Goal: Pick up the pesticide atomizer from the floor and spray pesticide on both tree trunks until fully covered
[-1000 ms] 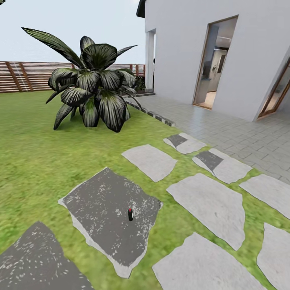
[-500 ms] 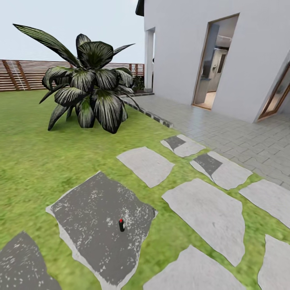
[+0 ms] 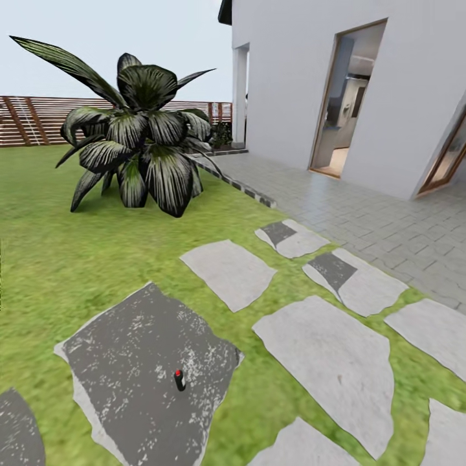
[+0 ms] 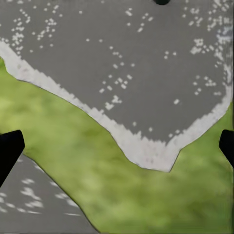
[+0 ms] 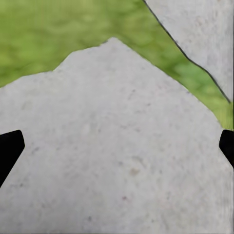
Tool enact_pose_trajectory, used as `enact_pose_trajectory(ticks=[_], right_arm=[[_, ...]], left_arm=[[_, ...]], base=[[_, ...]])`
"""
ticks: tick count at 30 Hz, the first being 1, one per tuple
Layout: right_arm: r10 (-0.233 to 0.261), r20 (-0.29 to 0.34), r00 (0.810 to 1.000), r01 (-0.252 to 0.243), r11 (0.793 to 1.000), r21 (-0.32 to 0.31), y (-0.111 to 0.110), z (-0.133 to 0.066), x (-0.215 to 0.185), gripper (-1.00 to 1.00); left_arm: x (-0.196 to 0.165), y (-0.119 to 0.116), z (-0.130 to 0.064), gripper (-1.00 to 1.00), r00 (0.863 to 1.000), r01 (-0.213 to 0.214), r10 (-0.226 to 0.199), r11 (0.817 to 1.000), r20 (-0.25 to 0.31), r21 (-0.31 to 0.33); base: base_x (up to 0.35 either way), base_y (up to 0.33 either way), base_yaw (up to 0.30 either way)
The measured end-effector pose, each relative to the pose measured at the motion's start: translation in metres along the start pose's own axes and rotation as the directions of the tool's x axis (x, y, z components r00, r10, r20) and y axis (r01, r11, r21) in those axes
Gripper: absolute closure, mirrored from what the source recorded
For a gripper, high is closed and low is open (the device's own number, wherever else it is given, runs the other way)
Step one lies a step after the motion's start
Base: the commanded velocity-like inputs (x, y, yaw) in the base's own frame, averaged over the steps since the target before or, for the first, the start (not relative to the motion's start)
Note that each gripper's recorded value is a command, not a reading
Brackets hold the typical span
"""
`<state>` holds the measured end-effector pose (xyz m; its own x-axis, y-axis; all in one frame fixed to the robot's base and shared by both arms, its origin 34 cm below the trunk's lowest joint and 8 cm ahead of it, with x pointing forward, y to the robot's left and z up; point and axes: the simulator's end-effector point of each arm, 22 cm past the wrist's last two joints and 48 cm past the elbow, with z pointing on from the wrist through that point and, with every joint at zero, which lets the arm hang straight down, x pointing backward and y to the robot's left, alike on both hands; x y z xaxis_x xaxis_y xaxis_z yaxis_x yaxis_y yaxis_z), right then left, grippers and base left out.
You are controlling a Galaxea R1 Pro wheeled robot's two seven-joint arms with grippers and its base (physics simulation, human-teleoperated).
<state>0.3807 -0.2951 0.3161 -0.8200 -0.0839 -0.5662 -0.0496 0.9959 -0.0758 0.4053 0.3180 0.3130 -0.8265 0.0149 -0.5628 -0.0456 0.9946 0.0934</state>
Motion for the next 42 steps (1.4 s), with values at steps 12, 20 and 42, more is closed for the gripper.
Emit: enact_pose_trajectory(ticks=[12, 20, 42], right_arm=[[0.001, -0.004, 1.000, -0.001, 1.000, 0.000, 0.000, 0.000, 0.002, -1.00], [0.001, -0.008, 1.000, -0.001, 1.000, 0.000, 0.000, 0.000, 0.003, -1.00], [0.000, 0.000, 1.000, 0.000, 1.000, -0.002, 0.002, 0.001, -0.001, -1.00]], left_arm=[[0.002, 0.000, 0.000, -1.00, 1.000, 0.000, 0.000, 1.000, -0.005, 0.000], [0.004, 0.000, 0.000, -1.00, 1.000, -0.001, 0.001, 1.000, -0.009, 0.000], [-0.007, -0.001, 0.003, -1.00, 1.000, -0.013, 0.013, 1.000, 0.008, 0.007]], base=[[0.233, -0.197, 0.254], [0.182, -0.227, 0.259], [0.105, -0.174, 0.038]])
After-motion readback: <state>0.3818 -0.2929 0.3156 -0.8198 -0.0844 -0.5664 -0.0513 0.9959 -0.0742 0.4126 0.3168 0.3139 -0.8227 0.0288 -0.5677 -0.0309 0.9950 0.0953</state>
